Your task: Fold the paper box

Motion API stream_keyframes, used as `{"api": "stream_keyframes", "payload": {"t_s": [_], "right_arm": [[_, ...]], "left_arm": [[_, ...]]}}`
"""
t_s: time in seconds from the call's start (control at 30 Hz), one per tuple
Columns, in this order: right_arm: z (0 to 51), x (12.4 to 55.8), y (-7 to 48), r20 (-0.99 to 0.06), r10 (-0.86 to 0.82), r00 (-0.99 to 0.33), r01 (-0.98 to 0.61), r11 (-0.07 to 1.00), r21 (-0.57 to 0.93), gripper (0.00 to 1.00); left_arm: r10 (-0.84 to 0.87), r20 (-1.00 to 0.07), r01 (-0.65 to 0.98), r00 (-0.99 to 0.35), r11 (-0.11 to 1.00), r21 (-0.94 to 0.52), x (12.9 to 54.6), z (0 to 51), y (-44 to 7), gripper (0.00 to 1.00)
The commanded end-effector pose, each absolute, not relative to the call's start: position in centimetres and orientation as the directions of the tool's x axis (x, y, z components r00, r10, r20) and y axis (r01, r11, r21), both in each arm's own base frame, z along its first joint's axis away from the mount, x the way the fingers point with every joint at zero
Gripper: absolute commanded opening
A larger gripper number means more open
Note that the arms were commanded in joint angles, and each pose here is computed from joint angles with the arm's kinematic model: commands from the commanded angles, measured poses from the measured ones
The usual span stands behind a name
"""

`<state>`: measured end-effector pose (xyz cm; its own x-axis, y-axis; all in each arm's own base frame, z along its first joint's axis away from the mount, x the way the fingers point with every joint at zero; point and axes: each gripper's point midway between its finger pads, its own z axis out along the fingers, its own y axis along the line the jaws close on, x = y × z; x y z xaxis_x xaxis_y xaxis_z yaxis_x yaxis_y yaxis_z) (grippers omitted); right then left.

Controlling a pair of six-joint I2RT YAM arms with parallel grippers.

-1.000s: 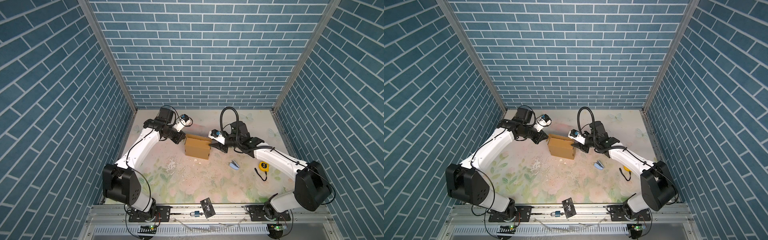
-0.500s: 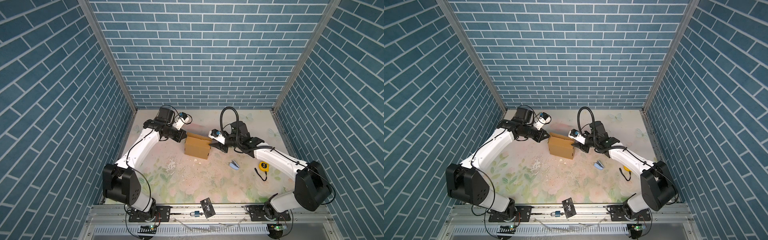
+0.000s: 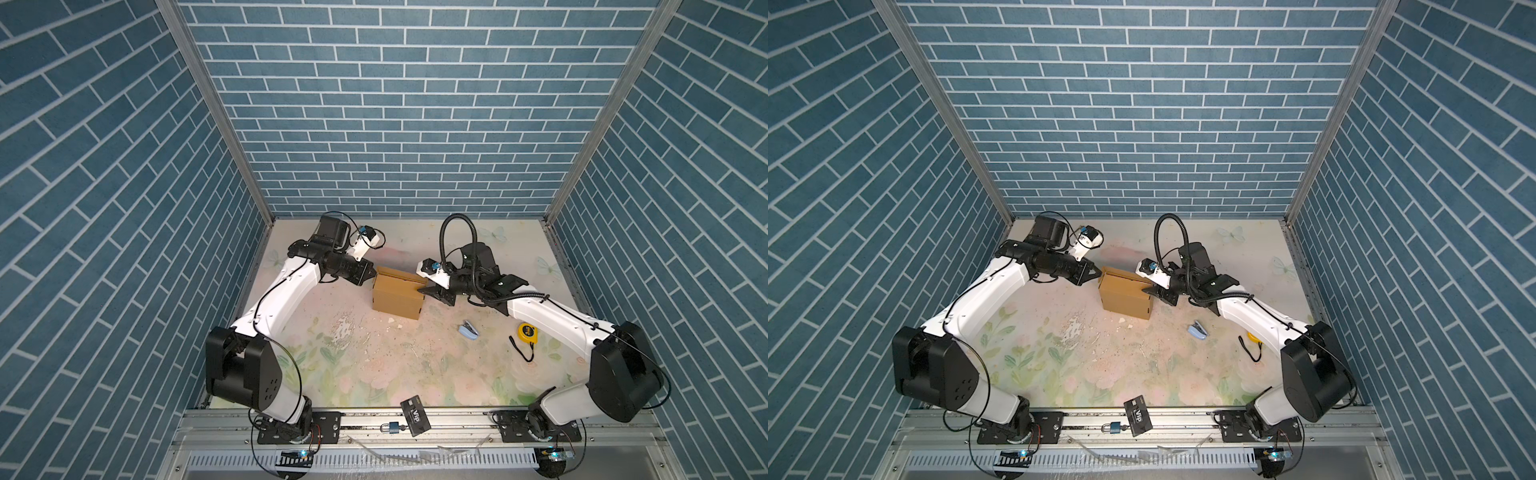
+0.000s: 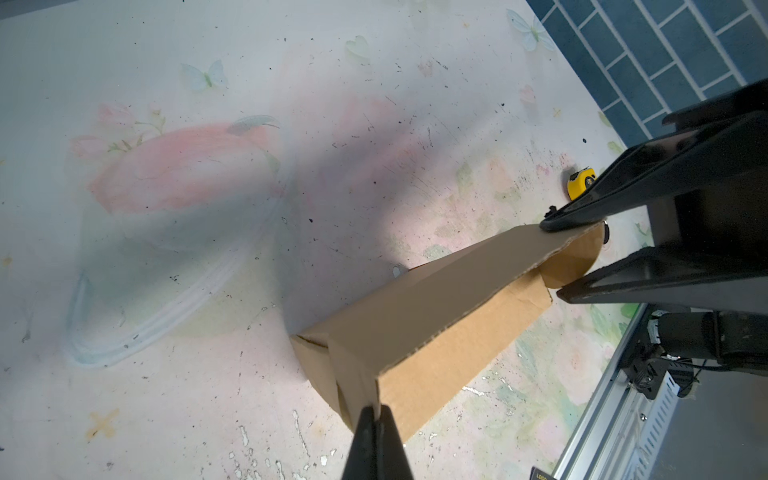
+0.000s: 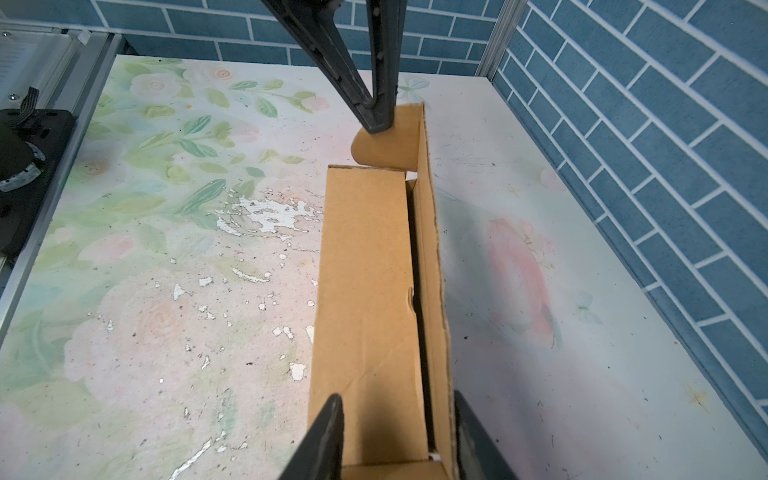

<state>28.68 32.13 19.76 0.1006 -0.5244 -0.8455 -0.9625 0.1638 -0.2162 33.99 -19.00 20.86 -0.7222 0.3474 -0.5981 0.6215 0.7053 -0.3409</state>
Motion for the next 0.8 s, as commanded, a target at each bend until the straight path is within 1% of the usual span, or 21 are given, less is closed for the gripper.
{"api": "stream_keyframes", "payload": {"t_s": [0.0, 0.4, 0.77], "right_arm": [[19.1, 27.9, 32.3, -0.842, -0.53, 0.1, -0.97, 0.139, -0.202, 0.4], [18.8, 27.9, 32.2, -0.84, -0.534, 0.093, -0.97, 0.14, -0.197, 0.39], [18.6, 27.9, 32.2, -0.84, -0.535, 0.091, -0.971, 0.141, -0.194, 0.39]], "left_arm": [[0.32, -0.571, 0.603, -0.756, 0.681, -0.415, 33.3, 21.0, -19.9, 0.0], [0.185, -0.491, 0.467, -0.851, 0.695, -0.547, 33.3, 19.1, -20.3, 0.0], [0.196, -0.496, 0.464, -0.846, 0.728, -0.504, 33.5, 17.7, -19.5, 0.0]]}}
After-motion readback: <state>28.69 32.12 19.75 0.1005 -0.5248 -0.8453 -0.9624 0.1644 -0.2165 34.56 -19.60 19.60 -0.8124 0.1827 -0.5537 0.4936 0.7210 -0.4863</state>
